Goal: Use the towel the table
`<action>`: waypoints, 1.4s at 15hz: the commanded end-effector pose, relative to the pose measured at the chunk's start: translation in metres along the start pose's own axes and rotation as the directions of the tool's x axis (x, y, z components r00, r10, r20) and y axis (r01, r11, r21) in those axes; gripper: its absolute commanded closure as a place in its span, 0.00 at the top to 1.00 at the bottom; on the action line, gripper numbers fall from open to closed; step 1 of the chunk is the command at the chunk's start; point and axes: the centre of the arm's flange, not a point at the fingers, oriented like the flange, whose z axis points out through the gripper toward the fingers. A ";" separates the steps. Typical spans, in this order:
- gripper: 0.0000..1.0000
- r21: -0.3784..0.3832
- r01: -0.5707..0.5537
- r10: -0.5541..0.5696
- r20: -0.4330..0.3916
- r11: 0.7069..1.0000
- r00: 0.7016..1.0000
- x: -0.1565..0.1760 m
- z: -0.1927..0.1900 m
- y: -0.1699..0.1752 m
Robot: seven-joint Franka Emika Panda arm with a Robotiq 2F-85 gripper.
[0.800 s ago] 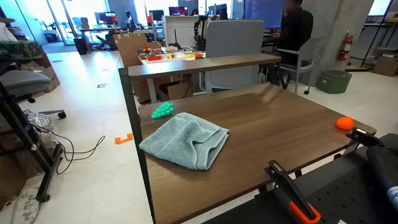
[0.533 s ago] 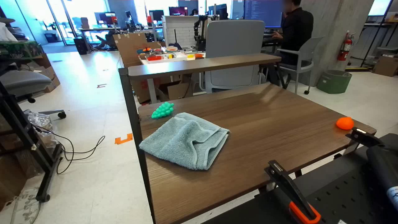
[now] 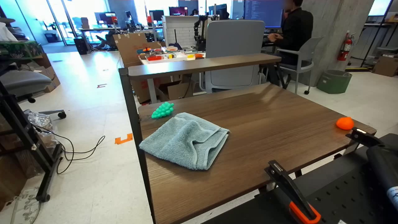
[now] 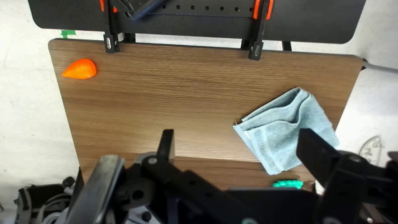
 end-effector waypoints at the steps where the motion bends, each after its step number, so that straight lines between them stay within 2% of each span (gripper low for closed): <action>1: 1.00 -0.086 -0.172 0.173 0.011 0.981 0.985 0.020 0.077 0.026; 4: 1.00 -0.133 -0.302 0.315 0.097 0.944 0.944 0.023 0.135 0.048; 6: 1.00 -0.126 -0.399 0.415 0.160 0.908 0.895 0.025 0.172 0.055; 7: 1.00 -0.070 -0.400 0.406 0.180 0.914 0.896 0.025 0.170 0.054; 8: 1.00 -0.109 -0.359 0.373 0.161 0.927 0.914 0.017 0.145 0.056; 10: 1.00 -0.097 -0.375 0.387 0.197 0.922 0.901 0.018 0.166 0.057; 12: 1.00 -0.096 -0.378 0.390 0.203 0.921 0.898 0.020 0.169 0.057; 15: 1.00 -0.078 -0.460 0.466 0.149 0.885 0.872 0.032 0.185 0.058; 17: 1.00 -0.086 -0.504 0.511 0.154 0.860 0.846 0.052 0.208 0.058; 21: 1.00 -0.115 -0.593 0.604 0.194 0.797 0.773 0.089 0.255 0.053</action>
